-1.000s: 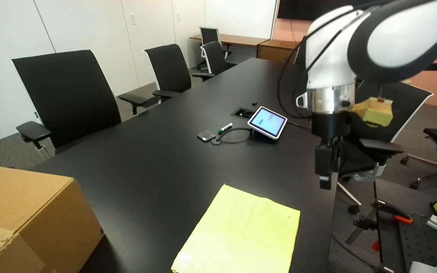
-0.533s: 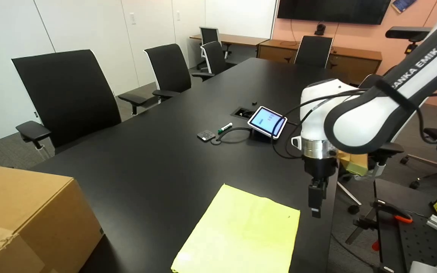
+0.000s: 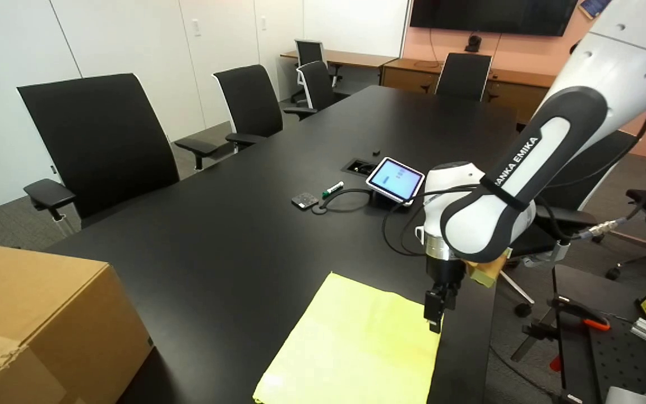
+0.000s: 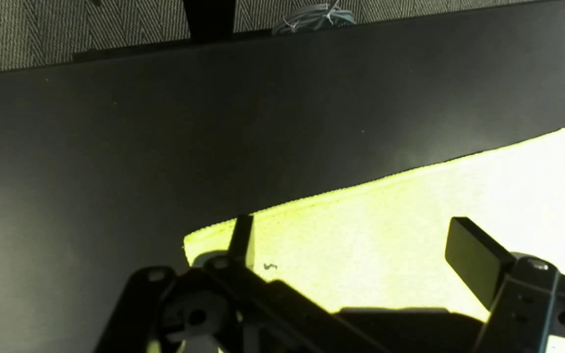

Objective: Fold the cloth

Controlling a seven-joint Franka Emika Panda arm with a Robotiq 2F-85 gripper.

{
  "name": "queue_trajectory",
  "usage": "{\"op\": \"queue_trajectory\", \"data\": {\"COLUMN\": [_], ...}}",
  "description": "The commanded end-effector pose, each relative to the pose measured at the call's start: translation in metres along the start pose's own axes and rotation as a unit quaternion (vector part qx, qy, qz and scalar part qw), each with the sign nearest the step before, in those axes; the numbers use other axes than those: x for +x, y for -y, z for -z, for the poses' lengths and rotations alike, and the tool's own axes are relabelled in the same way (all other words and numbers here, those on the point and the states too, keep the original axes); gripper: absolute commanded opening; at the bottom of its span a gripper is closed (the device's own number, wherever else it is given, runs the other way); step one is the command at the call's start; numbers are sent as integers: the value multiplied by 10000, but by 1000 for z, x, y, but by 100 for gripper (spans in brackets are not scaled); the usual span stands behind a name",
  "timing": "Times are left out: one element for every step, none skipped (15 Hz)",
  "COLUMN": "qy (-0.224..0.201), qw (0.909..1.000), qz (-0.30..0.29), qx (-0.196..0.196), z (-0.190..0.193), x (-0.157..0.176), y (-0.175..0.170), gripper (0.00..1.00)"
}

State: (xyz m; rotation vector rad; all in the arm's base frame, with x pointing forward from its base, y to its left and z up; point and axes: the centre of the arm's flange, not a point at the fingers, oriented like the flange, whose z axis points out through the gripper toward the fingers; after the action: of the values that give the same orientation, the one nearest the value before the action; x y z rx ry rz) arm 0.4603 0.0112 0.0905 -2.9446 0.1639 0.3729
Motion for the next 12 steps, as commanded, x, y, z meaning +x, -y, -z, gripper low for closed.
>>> {"op": "queue_trajectory", "data": {"qy": [-162,-190,-207,-221,-245,-256,-286,-290,-295,-278,-264,-255], "qw": [9996,9995,9994,9993,9992,9990,9989,9989,9989,9990,9991,9992], "qz": [-184,-240,-295,-305,-309,-319,-315,-294,-250,-215,-180,-135], "qx": [114,33,3,-72,-107,-163,-186,-214,-254,-275,-273,-288], "z": [-26,-29,-31,-30,-33,-32,-31,-31,-33,-33,-35,-38], "x": [32,35,39,38,40,40,40,40,40,40,40,41], "y": [-12,-16,-19,-20,-22,-24,-26,-28,-29,-31,-34,-36], "gripper": [100,100,100,100,100,100,100,100,100,100,100,100]}}
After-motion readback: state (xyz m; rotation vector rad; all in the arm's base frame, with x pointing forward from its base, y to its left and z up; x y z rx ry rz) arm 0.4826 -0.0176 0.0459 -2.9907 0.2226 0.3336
